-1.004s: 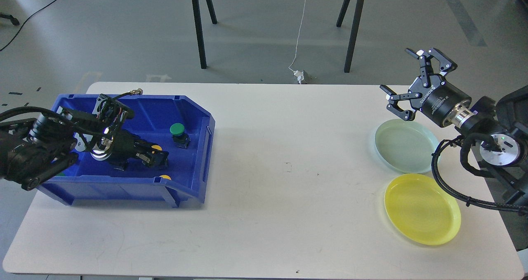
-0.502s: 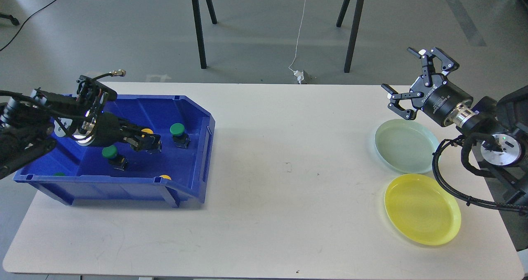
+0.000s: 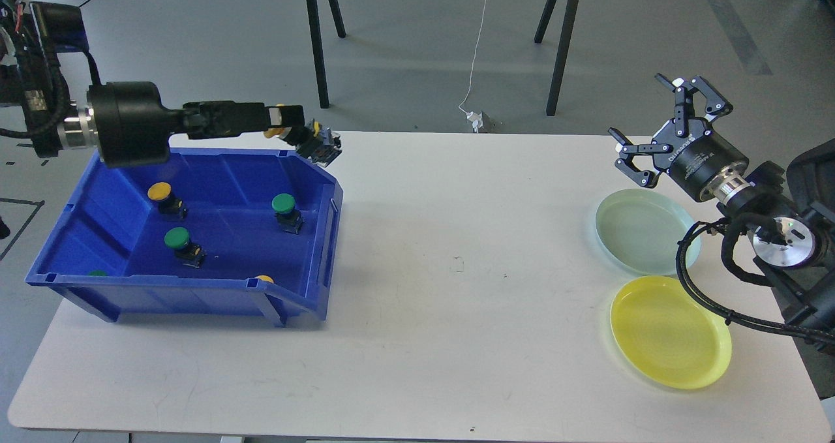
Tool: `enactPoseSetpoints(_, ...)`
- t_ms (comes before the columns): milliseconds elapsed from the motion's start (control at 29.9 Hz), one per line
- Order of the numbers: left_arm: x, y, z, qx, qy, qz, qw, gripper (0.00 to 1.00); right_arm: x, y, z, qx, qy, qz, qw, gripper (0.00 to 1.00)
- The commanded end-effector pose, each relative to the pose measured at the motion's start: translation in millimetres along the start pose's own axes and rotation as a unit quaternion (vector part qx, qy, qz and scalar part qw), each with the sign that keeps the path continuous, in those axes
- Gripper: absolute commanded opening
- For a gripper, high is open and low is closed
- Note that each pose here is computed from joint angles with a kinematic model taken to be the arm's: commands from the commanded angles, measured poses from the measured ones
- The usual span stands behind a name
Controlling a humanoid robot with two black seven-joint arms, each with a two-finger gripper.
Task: Pass button and place on color plate
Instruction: 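Lift the button out of the bin and extend it toward the table center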
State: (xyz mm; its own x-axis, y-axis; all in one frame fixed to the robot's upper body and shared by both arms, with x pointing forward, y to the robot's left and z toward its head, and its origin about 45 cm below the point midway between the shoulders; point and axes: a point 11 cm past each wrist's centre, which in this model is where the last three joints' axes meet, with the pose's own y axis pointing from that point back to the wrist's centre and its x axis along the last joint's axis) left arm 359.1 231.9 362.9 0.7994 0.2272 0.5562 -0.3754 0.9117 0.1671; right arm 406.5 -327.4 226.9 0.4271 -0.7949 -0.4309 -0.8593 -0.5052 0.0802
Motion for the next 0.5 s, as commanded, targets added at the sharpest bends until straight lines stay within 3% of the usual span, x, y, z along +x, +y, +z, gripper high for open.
enactPoseSetpoints(0,-12,-54,-8,-0.061,0.065,0.025,0.996,0.05,-35,19,7,-0.022,0.047,-0.055,0.997,0.99)
enactPoseSetpoints(201,-45,-116,-40,-0.069,0.105,0.053,0.991,0.05,-63,63,10,-0.016,0.038,-0.107,0.993,0.99)
enactPoseSetpoints(469,-52,-122,-42,-0.073,0.110,0.056,0.990,0.04,-89,48,29,-0.011,0.002,-0.142,0.990,0.99)
